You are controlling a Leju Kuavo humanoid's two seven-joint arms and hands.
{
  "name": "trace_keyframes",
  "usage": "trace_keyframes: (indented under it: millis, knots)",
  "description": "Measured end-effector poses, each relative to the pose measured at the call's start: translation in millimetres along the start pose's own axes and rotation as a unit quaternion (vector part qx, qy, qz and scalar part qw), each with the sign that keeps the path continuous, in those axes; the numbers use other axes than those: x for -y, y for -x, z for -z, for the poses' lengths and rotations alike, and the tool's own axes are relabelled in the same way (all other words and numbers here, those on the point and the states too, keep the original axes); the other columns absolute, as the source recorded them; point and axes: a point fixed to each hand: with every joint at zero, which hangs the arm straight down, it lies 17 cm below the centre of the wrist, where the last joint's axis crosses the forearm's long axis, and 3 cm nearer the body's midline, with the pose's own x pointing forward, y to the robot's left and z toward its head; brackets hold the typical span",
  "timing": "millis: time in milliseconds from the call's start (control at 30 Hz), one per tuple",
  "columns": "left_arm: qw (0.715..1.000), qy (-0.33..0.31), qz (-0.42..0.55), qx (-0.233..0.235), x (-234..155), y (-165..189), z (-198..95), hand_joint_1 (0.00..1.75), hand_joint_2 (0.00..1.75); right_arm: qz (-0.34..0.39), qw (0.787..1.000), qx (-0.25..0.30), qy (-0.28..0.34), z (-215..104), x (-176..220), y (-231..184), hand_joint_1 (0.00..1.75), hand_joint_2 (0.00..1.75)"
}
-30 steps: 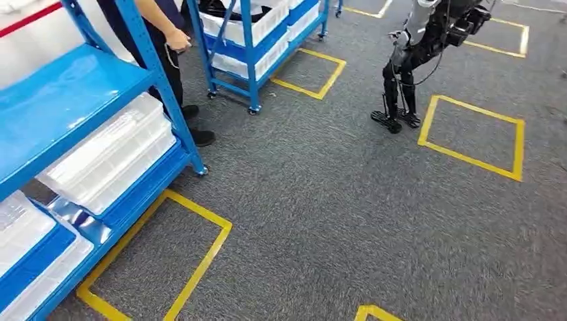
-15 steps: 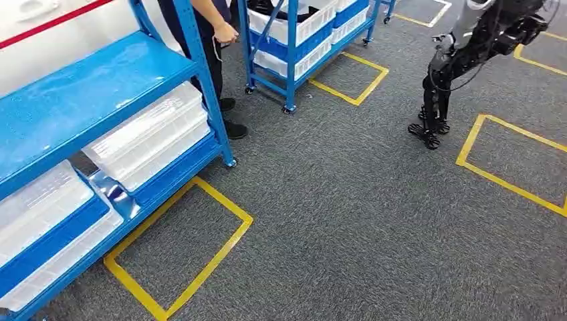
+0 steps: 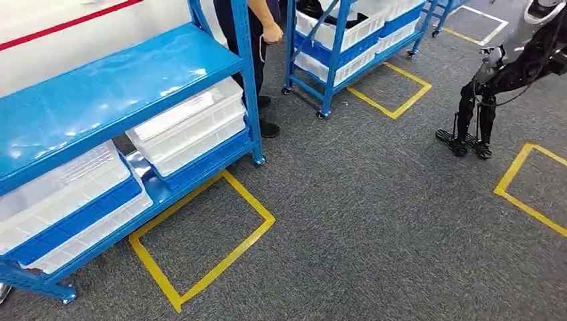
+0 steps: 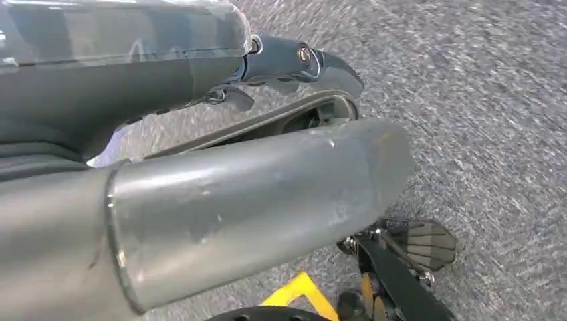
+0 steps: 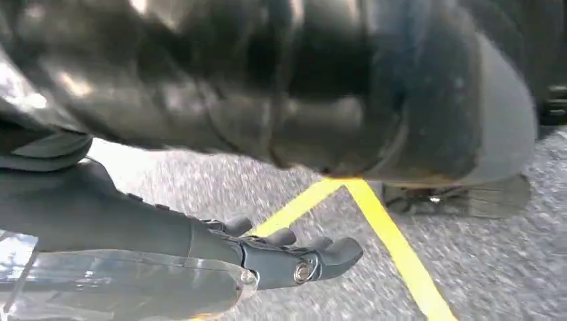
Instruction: Take the parts from the cabinet and place them on the table.
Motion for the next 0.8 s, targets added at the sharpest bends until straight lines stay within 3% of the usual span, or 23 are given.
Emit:
trace_keyframes:
  millis: [800]
  knots:
    - [1.0, 0.002, 0.005, 0.0, 3.1, 2.4, -1.3, 0.0, 0.0, 0.001, 1.0, 0.001, -0.001, 0.0, -0.9, -1.9, 0.0, 0.0]
